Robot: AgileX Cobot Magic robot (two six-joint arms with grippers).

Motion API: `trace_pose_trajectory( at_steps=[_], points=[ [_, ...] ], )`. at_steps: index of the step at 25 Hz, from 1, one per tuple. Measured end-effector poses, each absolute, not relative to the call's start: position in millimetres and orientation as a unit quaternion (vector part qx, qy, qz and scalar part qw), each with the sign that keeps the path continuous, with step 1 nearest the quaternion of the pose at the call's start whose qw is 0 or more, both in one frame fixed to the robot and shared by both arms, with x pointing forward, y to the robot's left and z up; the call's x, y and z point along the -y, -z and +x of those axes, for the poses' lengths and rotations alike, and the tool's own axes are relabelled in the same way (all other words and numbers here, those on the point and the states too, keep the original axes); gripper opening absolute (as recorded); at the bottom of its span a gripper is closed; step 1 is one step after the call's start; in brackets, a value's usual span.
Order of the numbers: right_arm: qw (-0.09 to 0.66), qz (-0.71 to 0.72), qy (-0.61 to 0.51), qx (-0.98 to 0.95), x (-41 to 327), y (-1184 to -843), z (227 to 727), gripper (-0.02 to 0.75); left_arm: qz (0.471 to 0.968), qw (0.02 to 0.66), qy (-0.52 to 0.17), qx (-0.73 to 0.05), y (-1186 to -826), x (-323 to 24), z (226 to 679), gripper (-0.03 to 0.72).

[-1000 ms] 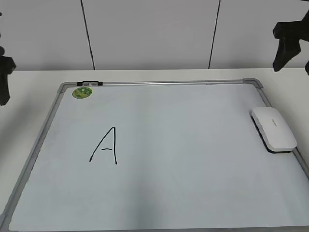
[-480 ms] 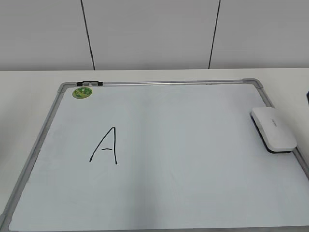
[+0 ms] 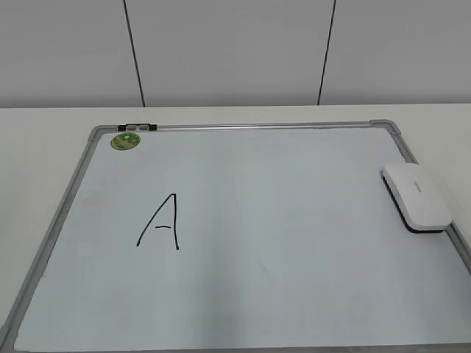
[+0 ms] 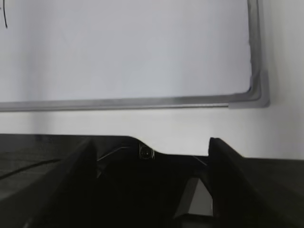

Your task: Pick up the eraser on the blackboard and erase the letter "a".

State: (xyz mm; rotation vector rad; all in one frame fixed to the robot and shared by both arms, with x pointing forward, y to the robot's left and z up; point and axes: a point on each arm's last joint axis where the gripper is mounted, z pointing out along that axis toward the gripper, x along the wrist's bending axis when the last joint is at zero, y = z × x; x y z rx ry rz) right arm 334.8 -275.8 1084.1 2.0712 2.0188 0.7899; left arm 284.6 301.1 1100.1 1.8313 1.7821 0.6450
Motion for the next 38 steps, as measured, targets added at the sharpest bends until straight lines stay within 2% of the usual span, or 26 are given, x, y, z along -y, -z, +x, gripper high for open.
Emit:
trace_pose_trajectory(
  at_steps=[4, 8, 11, 14, 18, 25, 33, 38],
  points=[
    [0.048, 0.694, -0.245, -0.675, 274.7, -1051.6, 310.5, 0.535, 0.66, 0.282, -0.262, -0.645, -1088.0, -305.4, 258.1, 0.462],
    [0.059, 0.675, -0.258, -0.688, 273.4, -1037.1, 289.5, 0.535, 0.66, 0.284, -0.262, -0.645, -1066.1, -306.8, 248.8, 0.461],
    [0.1, 0.649, -0.294, -0.694, 273.6, -1040.7, 273.2, 0.535, 0.662, 0.277, -0.257, -0.647, -1054.5, -306.9, 248.3, 0.461],
    [0.171, 0.622, -0.332, -0.688, 277.1, -1043.3, 249.1, 0.535, 0.664, 0.287, -0.261, -0.639, -1054.7, -306.6, 248.8, 0.461],
    [0.226, 0.615, -0.356, -0.666, 282.1, -1041.9, 229.8, 0.535, 0.67, 0.293, -0.268, -0.628, -1055.9, -307.2, 250.1, 0.461],
    [0.248, 0.648, -0.347, -0.63, 289.4, -1041.0, 225.2, 0.535, 0.672, 0.298, -0.277, -0.619, -1056.3, -308.0, 251.8, 0.461],
    [0.32, 0.642, -0.329, -0.614, 300.6, -1044.9, 230.3, 0.535, 0.671, 0.301, -0.281, -0.617, -1055.8, -307.8, 253.2, 0.461],
    [0.32, 0.639, -0.336, -0.613, 299.7, -1041.9, 234.0, 0.535, 0.667, 0.313, -0.289, -0.611, -1051.5, -306.4, 258.7, 0.461]
  ],
)
